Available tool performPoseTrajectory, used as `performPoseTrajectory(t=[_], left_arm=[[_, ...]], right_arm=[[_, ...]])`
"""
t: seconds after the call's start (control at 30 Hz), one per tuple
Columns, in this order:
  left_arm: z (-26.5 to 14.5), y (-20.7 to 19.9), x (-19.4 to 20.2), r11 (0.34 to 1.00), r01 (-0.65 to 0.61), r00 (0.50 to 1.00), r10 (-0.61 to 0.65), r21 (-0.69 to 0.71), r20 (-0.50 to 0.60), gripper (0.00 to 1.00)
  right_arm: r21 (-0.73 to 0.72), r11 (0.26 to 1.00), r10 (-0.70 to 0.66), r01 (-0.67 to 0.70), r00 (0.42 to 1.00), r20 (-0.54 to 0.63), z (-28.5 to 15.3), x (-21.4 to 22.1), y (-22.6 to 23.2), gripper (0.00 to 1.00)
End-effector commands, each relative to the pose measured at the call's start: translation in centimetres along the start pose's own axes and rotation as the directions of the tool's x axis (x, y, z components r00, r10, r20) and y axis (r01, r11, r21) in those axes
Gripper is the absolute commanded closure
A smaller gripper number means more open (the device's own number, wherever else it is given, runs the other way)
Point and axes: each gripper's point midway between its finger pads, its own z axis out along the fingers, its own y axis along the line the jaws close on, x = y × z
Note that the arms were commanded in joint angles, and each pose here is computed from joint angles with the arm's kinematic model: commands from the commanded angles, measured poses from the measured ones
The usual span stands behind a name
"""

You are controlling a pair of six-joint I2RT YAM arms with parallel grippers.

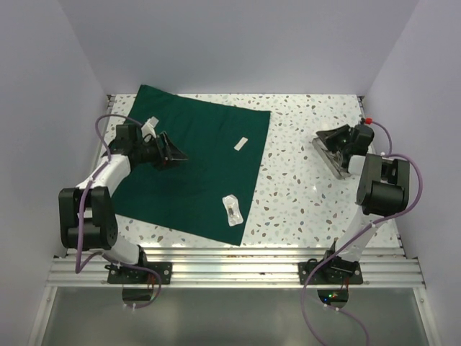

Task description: Prepare the surgical pack

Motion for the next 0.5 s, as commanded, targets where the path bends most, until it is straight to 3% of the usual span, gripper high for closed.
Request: performPoseTrajectory(t=[0.0,0.47], left_arm=[[0.3,0.2,0.2,1.0,-0.014,1.0,0.015,0.02,-0.022,0.37],[1.6,0.9,-0.2,0.998,0.039,0.998,-0.037,0.044,-0.051,0.38]], right_arm=[[-0.088,0.996,-0.002,0.008,0.998,0.062,0.4,-2.4,2.5,1.0],[-0.016,0.998,0.063,-0.062,0.998,0.025,1.5,-2.4,-0.9,1.0]])
